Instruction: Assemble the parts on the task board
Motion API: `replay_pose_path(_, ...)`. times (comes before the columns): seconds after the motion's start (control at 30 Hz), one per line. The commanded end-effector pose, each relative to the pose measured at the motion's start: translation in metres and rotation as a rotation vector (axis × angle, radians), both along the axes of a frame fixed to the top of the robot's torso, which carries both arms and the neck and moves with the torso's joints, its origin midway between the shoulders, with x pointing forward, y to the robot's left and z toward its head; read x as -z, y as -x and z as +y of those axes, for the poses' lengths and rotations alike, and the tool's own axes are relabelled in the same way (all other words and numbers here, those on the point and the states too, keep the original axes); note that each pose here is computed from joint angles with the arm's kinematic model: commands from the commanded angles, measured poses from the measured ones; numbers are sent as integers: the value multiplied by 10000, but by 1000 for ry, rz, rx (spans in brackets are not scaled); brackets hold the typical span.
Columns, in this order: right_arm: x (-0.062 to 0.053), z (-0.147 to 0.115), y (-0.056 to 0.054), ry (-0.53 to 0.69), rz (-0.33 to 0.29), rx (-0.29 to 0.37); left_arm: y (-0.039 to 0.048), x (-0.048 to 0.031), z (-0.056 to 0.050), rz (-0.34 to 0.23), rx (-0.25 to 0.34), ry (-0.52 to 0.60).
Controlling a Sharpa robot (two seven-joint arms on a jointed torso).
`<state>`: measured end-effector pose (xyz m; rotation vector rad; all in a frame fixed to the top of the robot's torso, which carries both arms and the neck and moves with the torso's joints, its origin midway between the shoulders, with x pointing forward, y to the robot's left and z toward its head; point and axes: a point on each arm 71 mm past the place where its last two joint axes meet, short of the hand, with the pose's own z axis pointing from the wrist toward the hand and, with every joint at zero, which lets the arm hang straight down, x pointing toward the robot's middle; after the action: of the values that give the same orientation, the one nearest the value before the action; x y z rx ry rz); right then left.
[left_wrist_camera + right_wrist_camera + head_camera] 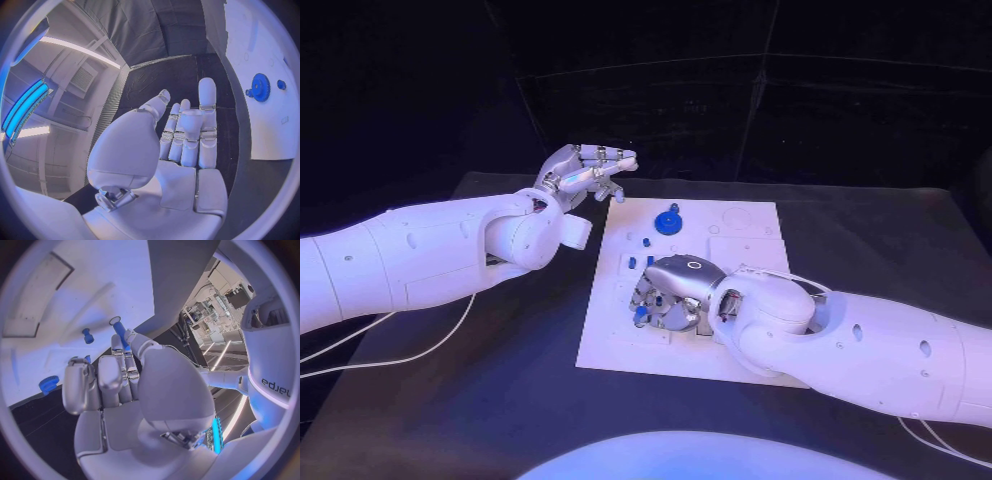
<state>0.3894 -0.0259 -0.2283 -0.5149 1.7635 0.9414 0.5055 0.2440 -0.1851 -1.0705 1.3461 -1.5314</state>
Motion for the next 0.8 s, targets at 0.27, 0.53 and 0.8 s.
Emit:
replay_pose_path(0.27,49,-5,12,69,-10,-31,-4,-13,-18,-3,11,8)
replay_pose_path(0.53,49,-9,11,82,-33,-27,-6,-12,-21,-3,12,8)
replay_pose_path(0.8,52,50,22,99,-47,-36,-7,-11,-24,-2,13,8)
